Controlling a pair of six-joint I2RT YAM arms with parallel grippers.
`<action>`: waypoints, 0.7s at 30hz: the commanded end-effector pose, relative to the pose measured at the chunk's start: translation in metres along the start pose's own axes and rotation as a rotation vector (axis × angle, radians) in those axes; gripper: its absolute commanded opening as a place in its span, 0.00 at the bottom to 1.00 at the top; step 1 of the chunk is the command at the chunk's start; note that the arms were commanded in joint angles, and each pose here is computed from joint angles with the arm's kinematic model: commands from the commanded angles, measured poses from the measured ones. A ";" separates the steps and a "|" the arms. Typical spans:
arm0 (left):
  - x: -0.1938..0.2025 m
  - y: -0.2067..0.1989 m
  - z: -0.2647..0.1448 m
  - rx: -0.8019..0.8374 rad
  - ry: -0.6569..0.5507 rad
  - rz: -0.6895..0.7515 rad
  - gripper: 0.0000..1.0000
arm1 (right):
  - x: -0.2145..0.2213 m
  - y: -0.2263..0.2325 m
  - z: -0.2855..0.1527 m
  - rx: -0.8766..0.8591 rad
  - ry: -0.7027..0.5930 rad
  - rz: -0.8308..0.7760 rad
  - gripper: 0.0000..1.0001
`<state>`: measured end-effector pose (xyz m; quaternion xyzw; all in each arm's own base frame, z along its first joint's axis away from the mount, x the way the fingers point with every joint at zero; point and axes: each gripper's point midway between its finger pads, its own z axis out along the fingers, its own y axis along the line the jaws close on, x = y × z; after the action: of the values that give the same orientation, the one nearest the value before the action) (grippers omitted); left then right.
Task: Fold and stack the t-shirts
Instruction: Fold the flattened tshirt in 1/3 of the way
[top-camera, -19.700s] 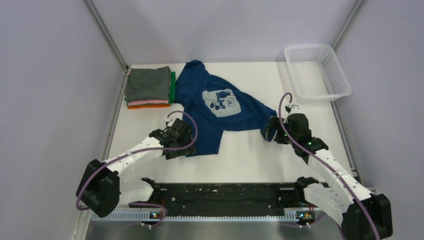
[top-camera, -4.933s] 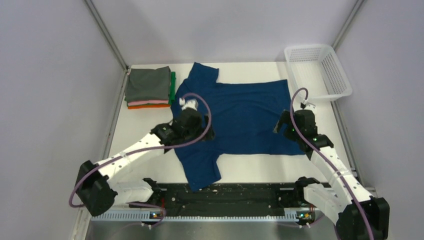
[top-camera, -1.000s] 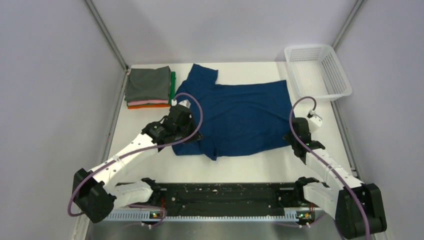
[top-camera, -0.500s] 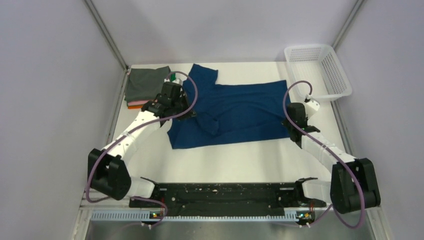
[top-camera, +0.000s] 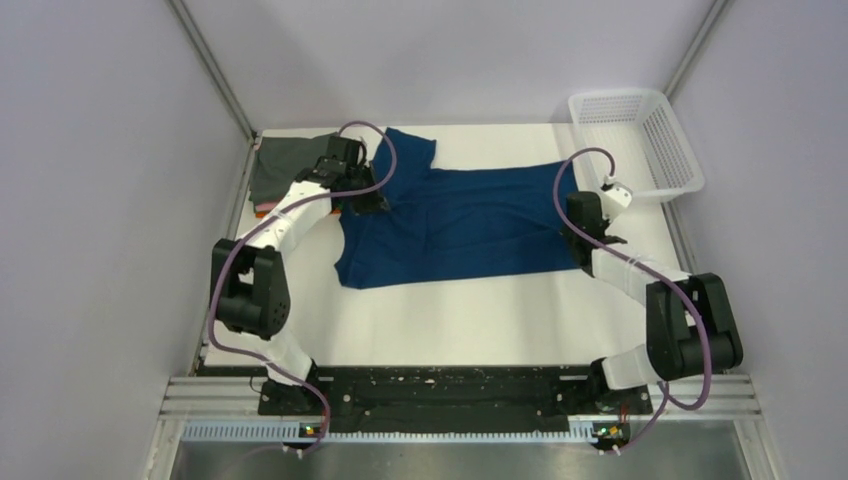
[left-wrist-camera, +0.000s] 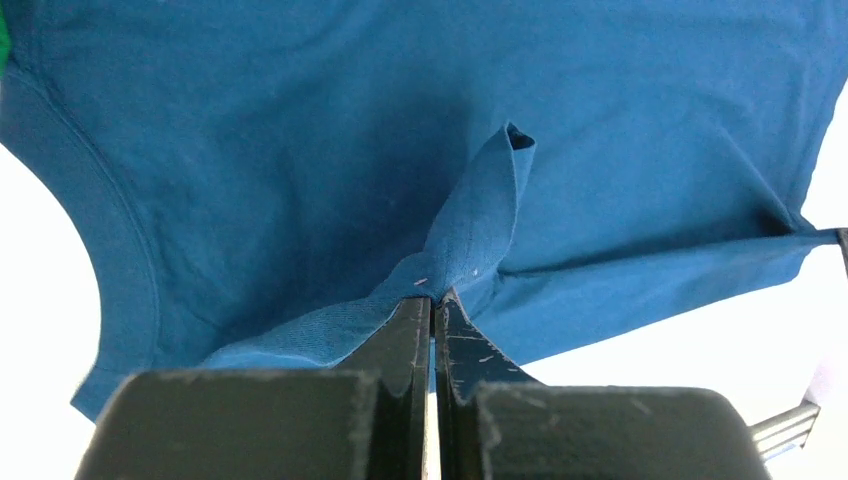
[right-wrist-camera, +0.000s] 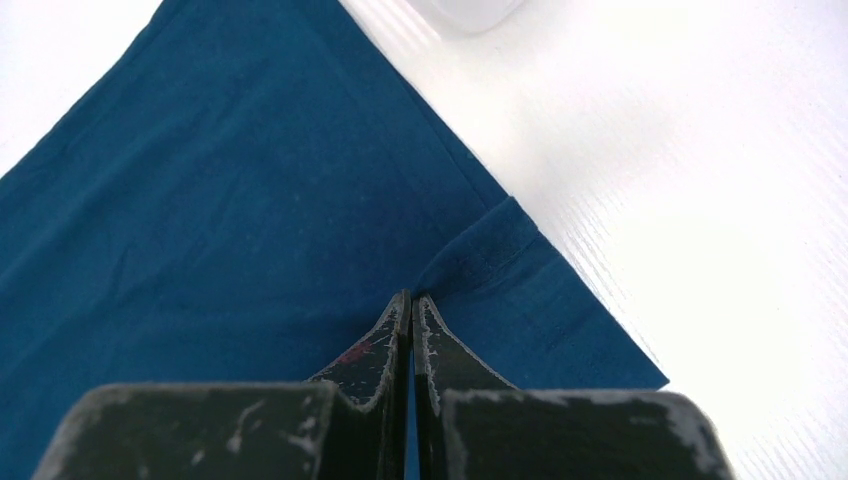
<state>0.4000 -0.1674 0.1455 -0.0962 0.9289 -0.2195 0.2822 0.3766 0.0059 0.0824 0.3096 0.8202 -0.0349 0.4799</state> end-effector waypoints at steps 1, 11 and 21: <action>-0.022 0.004 0.009 0.021 -0.023 0.009 0.00 | -0.032 0.013 0.008 -0.010 -0.106 0.043 0.00; -0.052 0.019 0.031 -0.056 -0.081 0.024 0.43 | -0.030 0.031 0.018 -0.066 -0.082 0.007 0.21; -0.021 0.004 0.008 0.016 -0.032 0.003 0.99 | -0.001 0.070 -0.023 -0.280 0.051 -0.070 0.97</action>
<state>0.4440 -0.1484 0.1261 -0.1045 0.9327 -0.1894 0.2885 0.3994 0.0286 0.0851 0.2662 0.8327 0.0107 0.4854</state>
